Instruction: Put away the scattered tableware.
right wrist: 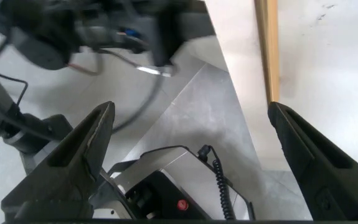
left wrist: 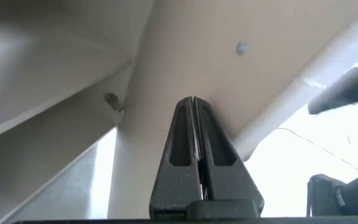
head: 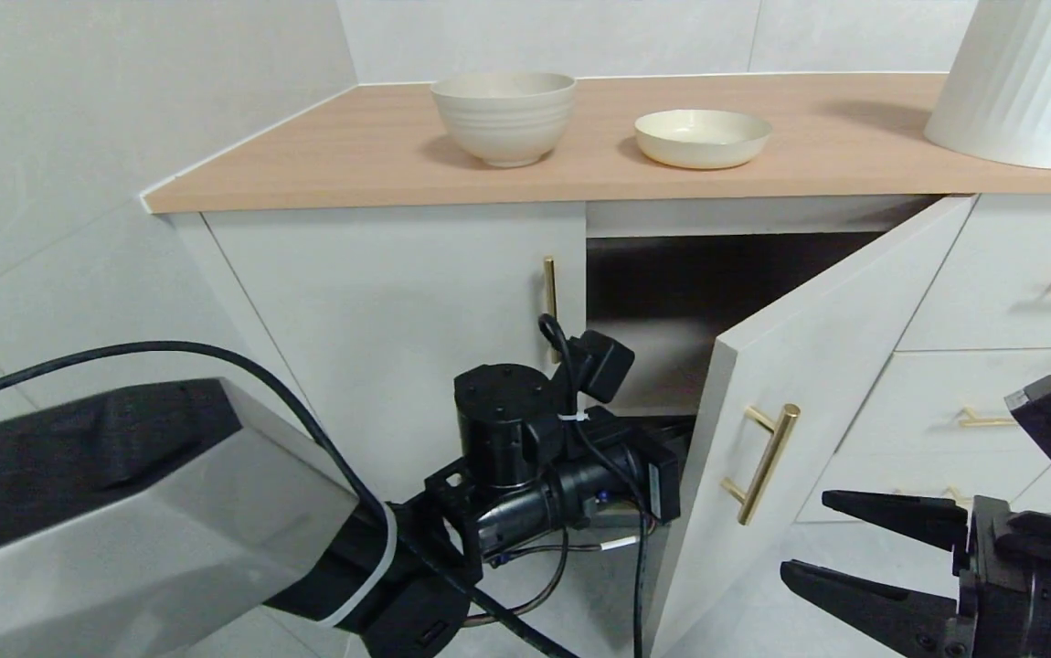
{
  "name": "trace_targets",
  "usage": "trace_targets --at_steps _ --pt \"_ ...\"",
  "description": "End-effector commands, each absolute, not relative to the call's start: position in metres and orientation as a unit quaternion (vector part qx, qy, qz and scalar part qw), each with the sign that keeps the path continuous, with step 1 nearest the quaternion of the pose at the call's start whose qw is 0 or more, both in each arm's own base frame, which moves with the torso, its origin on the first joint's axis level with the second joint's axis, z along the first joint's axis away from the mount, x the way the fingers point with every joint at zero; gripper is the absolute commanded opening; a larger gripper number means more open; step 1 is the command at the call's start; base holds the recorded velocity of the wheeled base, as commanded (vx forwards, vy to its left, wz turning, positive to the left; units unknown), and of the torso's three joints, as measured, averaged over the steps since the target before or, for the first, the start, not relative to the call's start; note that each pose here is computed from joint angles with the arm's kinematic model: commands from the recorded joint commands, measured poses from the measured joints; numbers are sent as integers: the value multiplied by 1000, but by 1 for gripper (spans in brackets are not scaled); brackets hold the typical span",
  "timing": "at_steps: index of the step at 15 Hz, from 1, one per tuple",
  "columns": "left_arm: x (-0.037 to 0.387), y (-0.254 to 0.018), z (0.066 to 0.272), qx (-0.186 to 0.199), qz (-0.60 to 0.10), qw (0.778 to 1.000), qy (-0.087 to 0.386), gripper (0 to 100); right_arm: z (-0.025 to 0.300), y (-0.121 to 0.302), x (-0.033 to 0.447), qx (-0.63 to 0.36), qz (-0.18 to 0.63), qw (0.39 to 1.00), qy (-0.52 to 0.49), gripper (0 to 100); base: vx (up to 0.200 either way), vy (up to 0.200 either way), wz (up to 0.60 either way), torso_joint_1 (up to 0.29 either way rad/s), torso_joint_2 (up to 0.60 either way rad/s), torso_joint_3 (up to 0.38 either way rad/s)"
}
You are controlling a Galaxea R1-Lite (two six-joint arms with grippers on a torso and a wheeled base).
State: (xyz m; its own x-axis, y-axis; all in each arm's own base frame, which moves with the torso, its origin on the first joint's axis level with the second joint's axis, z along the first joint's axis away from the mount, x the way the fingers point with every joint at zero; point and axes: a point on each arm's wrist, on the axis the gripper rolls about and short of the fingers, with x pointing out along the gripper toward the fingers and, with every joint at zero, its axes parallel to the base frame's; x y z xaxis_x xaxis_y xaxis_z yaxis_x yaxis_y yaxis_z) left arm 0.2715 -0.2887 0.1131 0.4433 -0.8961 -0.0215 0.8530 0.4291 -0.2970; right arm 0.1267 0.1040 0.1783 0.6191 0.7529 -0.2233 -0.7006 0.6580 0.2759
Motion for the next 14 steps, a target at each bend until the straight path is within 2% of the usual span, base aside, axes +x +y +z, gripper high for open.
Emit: trace_targets --at_steps 1,5,8,14 --pt "284 -299 98 -120 -515 843 101 0 179 103 125 82 407 896 157 100 0 0 0 0 0 0" --pt "285 -299 103 -121 -516 843 94 0 181 101 123 84 409 896 151 100 0 0 0 0 0 0" --pt "288 -303 109 -122 -517 842 91 0 182 101 122 84 410 896 149 100 -200 0 0 4 2 2" --pt "286 -317 117 -122 -529 835 87 0 185 101 120 85 417 893 143 100 0 0 0 0 0 0"
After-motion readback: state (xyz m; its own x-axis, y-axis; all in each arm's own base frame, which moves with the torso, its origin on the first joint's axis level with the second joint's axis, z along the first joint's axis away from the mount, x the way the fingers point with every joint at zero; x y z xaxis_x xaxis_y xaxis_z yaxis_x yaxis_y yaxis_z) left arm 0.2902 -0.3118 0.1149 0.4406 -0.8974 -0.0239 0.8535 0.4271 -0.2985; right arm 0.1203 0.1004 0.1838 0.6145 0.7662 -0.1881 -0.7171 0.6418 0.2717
